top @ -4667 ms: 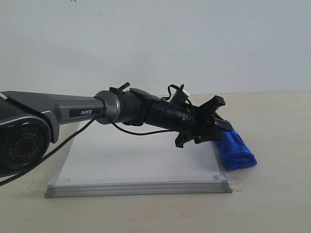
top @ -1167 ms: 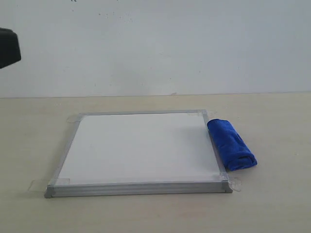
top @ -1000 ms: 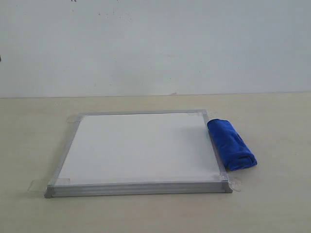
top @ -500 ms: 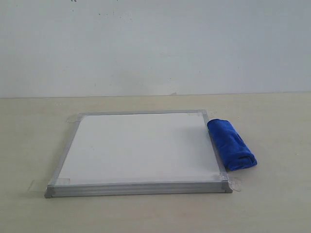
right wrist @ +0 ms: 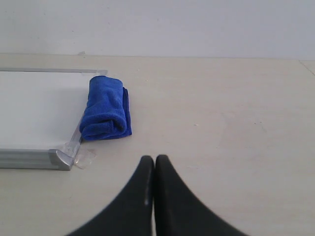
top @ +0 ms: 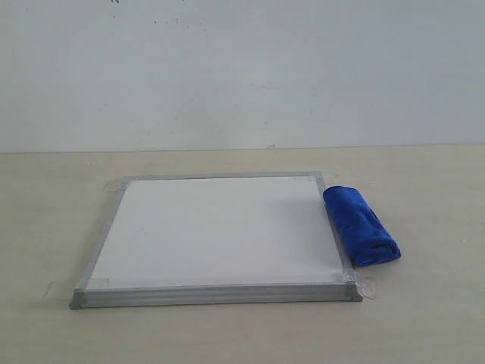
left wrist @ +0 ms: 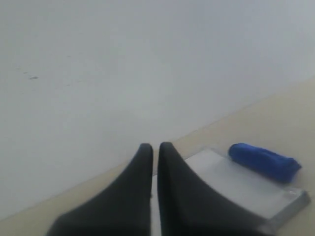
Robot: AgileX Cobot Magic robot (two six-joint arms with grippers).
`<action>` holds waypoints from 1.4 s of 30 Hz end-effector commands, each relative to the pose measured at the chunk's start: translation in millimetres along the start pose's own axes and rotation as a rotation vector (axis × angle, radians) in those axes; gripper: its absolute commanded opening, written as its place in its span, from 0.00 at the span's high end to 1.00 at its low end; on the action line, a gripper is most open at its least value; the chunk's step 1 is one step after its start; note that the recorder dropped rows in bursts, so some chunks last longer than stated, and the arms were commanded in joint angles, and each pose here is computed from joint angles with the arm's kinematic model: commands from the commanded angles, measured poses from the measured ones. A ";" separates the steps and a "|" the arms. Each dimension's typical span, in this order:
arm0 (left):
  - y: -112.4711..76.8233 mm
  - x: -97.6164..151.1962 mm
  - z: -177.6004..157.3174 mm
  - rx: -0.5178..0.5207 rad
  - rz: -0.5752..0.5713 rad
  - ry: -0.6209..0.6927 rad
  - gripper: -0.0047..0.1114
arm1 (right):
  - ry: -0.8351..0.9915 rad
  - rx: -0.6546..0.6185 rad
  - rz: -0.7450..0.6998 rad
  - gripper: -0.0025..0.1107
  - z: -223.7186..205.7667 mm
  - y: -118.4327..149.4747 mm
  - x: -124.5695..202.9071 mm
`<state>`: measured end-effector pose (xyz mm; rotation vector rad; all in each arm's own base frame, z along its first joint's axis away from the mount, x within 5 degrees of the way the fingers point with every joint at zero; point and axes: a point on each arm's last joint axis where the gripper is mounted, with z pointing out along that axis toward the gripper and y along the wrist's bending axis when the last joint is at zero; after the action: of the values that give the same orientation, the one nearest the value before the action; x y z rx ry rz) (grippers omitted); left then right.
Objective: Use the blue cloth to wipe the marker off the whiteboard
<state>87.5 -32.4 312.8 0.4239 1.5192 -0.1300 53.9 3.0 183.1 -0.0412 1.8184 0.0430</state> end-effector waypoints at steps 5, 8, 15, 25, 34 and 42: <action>3.0 56.8 -31.6 -0.234 -0.020 -0.017 0.93 | -0.013 0.006 -0.001 0.98 -0.3 -0.4 -1.0; 1.1 64.7 -41.9 -0.285 -0.010 -0.064 0.93 | -0.013 0.006 -0.001 0.98 -0.3 -0.4 -1.0; -3.7 83.3 -42.6 -0.269 -0.082 -0.010 0.93 | -0.013 0.006 -0.001 0.98 -0.3 -0.4 -1.0; -11.0 118.5 -37.9 -0.227 -0.134 0.143 0.93 | -0.013 0.006 -0.001 0.98 -0.3 -0.4 -1.0; -11.2 118.8 -38.0 -0.244 -0.405 0.115 0.93 | -0.009 0.006 -0.001 0.98 -0.3 -0.4 -0.6; -7.8 120.4 -39.1 -0.281 -0.331 0.135 0.93 | -0.009 0.006 -0.001 0.98 -0.3 -0.4 -0.6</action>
<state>55.6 -6.8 195.2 -0.1258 1.6929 -0.2562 53.9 3.0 183.1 -0.0412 1.8184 0.0430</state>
